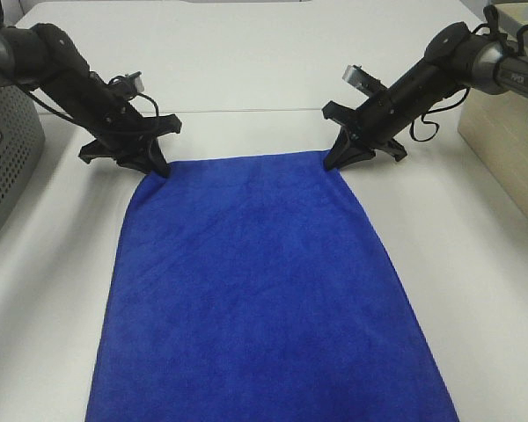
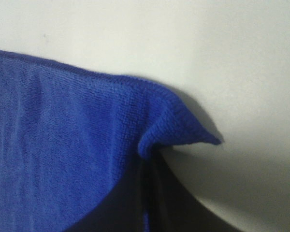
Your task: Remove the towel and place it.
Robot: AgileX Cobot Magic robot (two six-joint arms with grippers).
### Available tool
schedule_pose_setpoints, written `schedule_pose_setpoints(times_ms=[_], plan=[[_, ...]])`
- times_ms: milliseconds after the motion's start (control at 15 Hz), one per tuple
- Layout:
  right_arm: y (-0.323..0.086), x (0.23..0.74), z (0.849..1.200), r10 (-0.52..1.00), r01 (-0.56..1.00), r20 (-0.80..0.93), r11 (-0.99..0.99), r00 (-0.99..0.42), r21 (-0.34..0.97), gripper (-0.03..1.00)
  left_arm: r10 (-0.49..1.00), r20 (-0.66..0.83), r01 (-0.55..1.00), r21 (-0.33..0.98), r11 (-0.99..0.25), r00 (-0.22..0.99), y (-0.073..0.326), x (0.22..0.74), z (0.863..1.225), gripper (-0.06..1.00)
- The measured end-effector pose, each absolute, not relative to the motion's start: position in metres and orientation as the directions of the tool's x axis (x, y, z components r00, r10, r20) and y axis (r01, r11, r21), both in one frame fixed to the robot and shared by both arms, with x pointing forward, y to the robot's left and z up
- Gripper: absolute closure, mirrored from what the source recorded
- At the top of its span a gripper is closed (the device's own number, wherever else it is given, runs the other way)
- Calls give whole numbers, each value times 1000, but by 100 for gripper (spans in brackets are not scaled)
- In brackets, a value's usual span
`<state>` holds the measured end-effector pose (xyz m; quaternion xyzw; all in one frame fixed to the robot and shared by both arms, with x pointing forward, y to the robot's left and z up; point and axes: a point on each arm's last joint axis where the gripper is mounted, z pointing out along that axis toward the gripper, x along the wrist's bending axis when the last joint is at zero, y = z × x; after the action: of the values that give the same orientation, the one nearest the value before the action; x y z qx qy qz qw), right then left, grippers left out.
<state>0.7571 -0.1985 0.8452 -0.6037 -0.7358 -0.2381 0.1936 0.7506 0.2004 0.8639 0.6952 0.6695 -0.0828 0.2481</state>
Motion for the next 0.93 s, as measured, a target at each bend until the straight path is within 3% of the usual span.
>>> schedule_pose_setpoints(times_ms=[333,600,933], plan=[[-198,758,846,795,977,567,169,-215,134,95,890,-444,971,239,6,103,200,750,864,94],[-203,766,857,844,959,471,165,-258,229,95,891,-435,964,264,-14,132,200,752,869,94],[-212,775,867,886,921,339,200,-316,333,95,884,-415,914,404,-34,216,197,770,907,94]])
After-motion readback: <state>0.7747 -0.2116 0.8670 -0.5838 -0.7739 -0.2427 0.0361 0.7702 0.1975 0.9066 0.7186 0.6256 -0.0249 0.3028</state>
